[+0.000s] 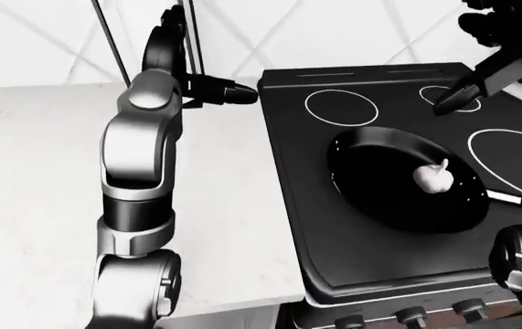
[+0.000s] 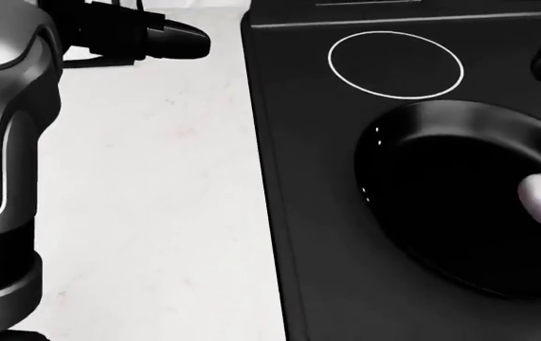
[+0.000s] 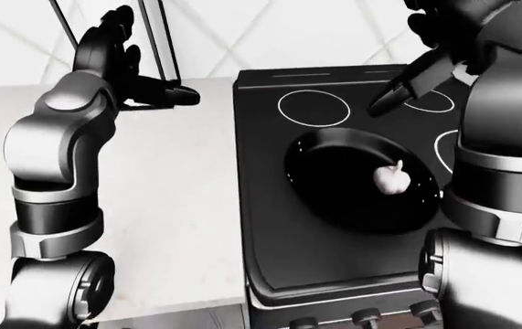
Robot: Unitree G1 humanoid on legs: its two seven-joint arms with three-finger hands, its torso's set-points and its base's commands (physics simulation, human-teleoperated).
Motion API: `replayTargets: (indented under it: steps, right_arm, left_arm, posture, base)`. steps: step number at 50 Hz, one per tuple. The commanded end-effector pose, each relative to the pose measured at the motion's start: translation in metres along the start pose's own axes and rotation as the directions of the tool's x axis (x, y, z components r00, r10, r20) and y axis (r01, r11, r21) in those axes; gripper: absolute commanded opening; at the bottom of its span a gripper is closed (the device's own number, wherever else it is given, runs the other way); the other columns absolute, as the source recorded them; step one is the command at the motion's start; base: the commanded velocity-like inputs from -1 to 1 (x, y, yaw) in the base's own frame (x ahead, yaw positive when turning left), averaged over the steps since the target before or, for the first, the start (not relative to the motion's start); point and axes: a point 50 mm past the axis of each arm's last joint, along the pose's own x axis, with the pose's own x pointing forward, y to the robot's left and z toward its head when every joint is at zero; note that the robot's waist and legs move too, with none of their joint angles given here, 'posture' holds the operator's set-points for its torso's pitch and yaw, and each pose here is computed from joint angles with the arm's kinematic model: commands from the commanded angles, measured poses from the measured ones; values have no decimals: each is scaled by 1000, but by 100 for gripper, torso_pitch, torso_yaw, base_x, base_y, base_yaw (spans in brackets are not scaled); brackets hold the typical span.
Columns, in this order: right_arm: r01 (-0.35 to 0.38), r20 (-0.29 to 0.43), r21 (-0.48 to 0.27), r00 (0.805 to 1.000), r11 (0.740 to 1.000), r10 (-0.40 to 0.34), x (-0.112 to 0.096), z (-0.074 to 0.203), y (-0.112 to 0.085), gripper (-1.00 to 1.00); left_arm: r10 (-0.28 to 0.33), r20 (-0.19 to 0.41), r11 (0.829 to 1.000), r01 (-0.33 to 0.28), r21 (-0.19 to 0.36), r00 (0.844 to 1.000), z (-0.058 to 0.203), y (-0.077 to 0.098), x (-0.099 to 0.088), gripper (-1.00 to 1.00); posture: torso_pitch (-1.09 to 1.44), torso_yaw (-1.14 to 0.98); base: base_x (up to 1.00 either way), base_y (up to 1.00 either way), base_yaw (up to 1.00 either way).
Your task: Pick the garlic from the pan and place it on the plate.
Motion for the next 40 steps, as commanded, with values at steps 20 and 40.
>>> replayTargets:
  steps: [20,40]
  right_arm:
    - [-57,-95,-383,995,922,22,3,0,1,100]
    - [-50,-148,-573,988,818,-43,-2,-7,-5,100]
  left_arm:
    - [22,88,1000,-21,-2,996,17,6,-4,100]
    - [20,93,1000,-20,2,995,20,4,-5,100]
  posture:
    - [0,0]
    - [0,0]
  base:
    - [0,0,0]
    - [0,0,0]
